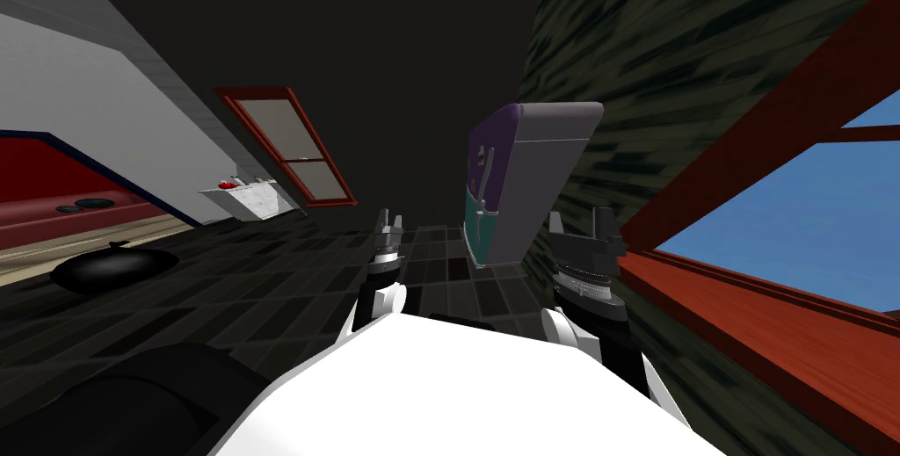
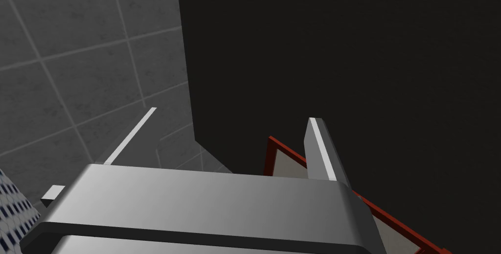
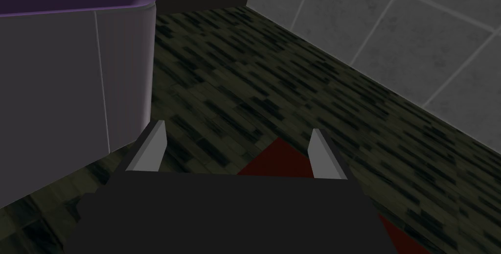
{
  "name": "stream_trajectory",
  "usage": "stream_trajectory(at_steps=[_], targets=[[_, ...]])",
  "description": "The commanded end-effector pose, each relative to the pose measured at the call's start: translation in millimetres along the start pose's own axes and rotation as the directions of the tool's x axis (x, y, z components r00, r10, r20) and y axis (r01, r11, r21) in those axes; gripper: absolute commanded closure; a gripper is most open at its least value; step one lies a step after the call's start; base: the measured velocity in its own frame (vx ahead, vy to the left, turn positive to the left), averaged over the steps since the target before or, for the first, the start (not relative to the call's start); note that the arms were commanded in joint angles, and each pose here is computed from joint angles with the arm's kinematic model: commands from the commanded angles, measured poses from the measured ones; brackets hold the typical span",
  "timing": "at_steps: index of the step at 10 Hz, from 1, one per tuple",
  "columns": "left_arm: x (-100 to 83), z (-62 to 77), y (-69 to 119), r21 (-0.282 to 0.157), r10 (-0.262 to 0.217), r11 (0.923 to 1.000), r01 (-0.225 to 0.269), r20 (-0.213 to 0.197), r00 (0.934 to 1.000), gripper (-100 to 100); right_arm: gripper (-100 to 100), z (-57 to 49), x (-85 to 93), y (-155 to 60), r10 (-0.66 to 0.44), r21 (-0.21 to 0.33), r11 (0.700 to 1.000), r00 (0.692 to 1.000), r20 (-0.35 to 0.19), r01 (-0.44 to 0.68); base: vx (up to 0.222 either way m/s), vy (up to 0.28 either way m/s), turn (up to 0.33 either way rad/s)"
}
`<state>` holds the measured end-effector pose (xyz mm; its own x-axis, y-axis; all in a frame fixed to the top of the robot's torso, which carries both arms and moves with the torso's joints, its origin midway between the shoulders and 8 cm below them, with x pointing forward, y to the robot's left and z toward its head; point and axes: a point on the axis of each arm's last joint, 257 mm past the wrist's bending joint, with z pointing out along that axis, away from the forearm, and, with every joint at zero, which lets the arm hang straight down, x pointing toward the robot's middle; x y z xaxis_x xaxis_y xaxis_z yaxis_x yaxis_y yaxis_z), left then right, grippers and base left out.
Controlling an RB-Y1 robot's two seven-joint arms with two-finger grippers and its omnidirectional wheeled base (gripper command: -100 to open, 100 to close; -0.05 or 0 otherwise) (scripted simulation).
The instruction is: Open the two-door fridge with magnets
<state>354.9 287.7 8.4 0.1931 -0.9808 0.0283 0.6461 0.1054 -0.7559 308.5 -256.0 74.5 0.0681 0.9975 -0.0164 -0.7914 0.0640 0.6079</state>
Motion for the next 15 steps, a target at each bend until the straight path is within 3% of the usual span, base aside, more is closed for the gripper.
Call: stream_trajectory(at_steps=[1, 9, 10, 15], targets=[[0.0, 0.0, 0.0, 0.000, 0.000, 1.0000, 0.000, 0.000, 1.0000, 0, 0, 0.0, 0.0, 0.0, 0.000, 0.000, 1.000, 1.000, 0.000, 0.000, 0.000, 0.000, 0.000], [0.0, 0.1, -0.2, 0.000, 0.000, 1.0000, 0.000, 0.000, 1.0000, 0, 0, 0.1, 0.0, 0.2, 0.000, 0.000, 1.000, 1.000, 0.000, 0.000, 0.000, 0.000, 0.000], [0.0, 0.1, -0.2, 0.000, 0.000, 1.0000, 0.000, 0.000, 1.0000, 0, -100, 0.0, 7.5, -3.5, -0.024, 0.007, 1.000, 0.999, -0.044, 0.024, 0.015, 0.001, -0.006], [0.0, -0.1, 0.1, 0.000, 0.000, 1.0000, 0.000, 0.000, 1.0000, 0, -100, -0.1, 38.3, -29.5, -0.186, 0.020, 0.981, 0.961, -0.204, 0.194, 0.040, 0.001, -0.015]])
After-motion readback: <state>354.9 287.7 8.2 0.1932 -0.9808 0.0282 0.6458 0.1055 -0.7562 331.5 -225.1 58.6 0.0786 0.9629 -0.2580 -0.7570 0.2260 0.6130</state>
